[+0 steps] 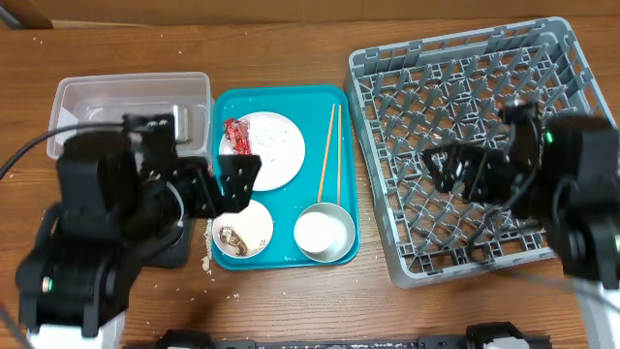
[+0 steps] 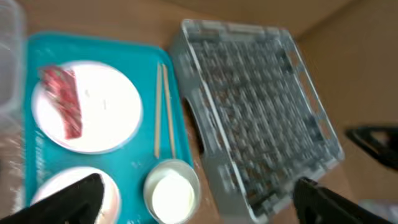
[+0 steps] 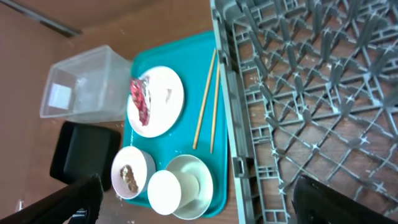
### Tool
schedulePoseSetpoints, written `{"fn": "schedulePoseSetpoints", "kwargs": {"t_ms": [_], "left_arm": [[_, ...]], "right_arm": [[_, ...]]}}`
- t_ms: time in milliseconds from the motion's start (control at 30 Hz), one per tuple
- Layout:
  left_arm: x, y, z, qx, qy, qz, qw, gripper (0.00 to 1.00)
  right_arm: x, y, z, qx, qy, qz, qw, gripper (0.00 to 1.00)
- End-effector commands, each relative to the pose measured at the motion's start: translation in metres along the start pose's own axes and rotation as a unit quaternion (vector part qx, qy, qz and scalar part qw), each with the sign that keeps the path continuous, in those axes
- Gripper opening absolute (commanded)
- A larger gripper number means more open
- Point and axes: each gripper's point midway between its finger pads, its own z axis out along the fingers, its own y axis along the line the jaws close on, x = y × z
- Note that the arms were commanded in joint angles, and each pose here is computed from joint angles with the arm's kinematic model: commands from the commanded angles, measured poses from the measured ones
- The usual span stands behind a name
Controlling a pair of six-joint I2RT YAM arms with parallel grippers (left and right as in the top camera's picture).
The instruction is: Sort waste into correct bins and load items into the dishwasher
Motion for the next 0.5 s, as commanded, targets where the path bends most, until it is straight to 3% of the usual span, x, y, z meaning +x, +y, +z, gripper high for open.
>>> {"fn": "schedulePoseSetpoints", "kwargs": {"t_ms": [0,100,300,467], "left_arm": [[0.035,-0.005,0.035,0.015,0.123,-0.016,0.992,0.84],[0.082,0.017,0.073,-0.077,0.226,0.001,0.971,0.70],[0.174,0.046,0.163,-0.214,0.335,0.069,0.915,0.69],[0.186,0.069,0.203,-0.254,0.343,0.067,0.902,0.58]], "right_arm": [[-0.005,-0.001,0.012,0.002,0.031,0.006,1.000,1.00],[-0.003,-0.006,0.022,0.008,0.050,0.014,0.999,0.97],[0.001,-0.007,0.024,0.011,0.059,0.018,0.998,0.96],[0.004,-0.008,0.023,0.014,0.066,0.021,0.998,0.96]]}}
